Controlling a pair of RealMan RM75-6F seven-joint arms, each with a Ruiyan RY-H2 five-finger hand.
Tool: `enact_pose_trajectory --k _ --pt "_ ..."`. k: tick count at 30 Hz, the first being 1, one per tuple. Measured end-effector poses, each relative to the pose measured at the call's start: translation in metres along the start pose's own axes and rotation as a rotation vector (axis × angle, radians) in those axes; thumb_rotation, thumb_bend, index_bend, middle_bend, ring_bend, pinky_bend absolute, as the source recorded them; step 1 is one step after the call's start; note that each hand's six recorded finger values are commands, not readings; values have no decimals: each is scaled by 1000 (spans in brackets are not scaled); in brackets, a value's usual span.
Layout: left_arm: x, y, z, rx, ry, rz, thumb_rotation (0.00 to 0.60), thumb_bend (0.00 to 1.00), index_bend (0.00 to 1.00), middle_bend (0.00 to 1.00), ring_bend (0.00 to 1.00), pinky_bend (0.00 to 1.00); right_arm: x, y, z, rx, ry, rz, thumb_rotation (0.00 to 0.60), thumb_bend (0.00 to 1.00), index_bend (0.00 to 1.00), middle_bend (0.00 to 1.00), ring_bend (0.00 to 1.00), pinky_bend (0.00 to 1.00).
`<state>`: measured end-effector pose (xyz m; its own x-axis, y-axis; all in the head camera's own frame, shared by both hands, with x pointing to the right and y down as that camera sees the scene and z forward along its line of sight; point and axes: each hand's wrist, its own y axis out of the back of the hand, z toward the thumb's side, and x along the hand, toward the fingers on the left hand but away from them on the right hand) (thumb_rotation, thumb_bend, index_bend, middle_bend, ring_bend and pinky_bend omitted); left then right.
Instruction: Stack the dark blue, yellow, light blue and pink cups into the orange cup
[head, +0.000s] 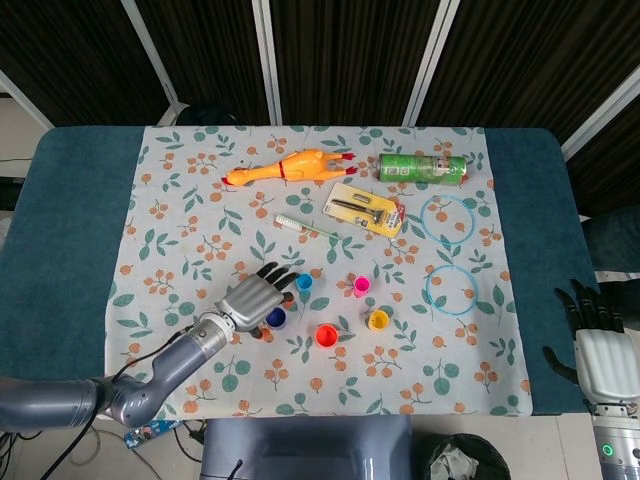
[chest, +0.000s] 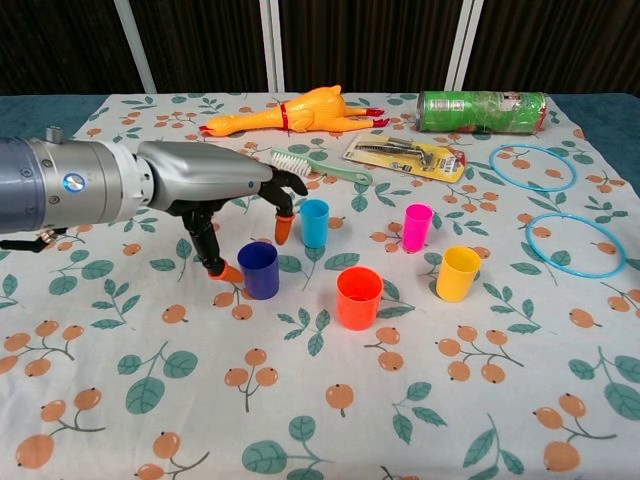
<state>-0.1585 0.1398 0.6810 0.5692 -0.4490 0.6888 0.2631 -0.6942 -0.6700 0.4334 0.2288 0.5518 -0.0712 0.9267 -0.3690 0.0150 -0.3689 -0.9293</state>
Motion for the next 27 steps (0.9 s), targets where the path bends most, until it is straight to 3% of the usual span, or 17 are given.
enact_pose_trajectory --k 17,27 --pt "9 -6 -2 23 27 -3 600 200 425 59 0 8 0 1 -2 -10 -10 -13 600 321 115 43 47 95" --pt "12 -6 1 42 30 -6 600 280 468 77 0 30 0 1 -2 -18 -10 -14 600 322 115 43 47 95"
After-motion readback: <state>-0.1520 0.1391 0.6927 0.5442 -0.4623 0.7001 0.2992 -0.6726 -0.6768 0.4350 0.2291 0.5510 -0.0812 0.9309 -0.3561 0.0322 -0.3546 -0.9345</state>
